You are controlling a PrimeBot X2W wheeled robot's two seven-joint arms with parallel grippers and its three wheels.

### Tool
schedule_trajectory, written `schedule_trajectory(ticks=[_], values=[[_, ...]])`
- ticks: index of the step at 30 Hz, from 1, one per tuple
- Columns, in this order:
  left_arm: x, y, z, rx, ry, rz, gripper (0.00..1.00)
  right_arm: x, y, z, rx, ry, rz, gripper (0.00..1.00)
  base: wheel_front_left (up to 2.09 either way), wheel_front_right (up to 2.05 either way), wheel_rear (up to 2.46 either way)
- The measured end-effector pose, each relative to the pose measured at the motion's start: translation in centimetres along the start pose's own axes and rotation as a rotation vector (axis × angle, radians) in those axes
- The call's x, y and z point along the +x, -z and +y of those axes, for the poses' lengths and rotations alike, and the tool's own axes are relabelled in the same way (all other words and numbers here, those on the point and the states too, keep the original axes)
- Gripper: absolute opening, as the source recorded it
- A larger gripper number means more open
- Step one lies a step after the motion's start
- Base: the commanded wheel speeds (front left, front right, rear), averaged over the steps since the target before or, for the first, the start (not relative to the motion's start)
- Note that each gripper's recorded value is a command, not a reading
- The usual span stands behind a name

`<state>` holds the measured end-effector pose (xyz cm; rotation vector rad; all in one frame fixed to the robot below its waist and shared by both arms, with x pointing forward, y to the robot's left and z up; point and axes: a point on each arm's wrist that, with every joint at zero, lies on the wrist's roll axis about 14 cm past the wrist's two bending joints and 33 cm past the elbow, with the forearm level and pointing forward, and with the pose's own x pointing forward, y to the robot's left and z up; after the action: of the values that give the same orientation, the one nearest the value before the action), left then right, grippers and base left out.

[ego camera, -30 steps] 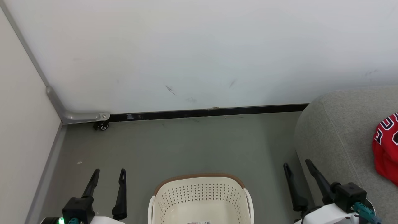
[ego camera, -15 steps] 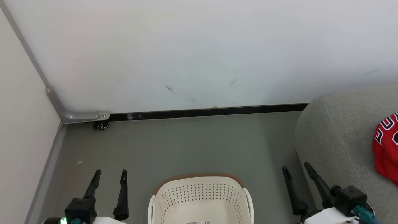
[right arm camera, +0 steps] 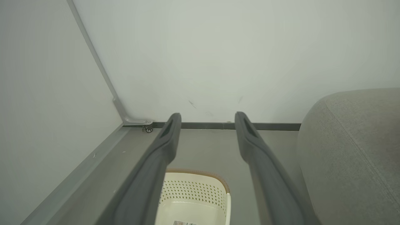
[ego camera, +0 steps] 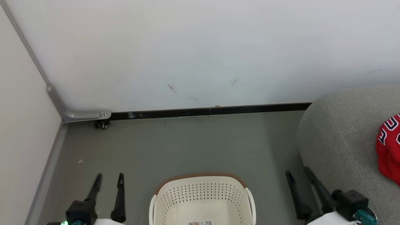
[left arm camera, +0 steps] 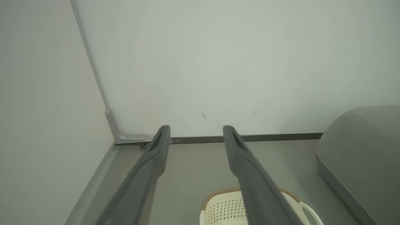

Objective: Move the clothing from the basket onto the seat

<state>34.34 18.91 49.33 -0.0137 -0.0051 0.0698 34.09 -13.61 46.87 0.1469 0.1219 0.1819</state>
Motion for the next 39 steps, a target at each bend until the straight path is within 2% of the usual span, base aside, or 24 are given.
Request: schedule_trajectory(ticks=[7,14,24,39], values=[[-1.4,3.0,-0.8,-0.021,-0.001,0.095,0.0,-1.3,3.3,0.0,0.026,0.014,0.096,0.0,0.0,0.0,0.0],[-1.2,3.2,-0.7,-0.111,-0.016,0.121,0.0,-1.2,2.9,-0.1,0.099,0.023,0.078,0.0,0.0,0.0,0.0],[-0.9,3.7,-0.5,-0.289,-0.045,0.173,0.0,-1.1,2.3,-0.8,0.284,0.06,0.048,0.0,0.0,0.0,0.0],[-0.3,4.4,-0.5,-0.501,-0.068,0.233,0.0,-0.7,2.1,-2.1,0.48,0.109,0.031,0.0,0.0,0.0,0.0]])
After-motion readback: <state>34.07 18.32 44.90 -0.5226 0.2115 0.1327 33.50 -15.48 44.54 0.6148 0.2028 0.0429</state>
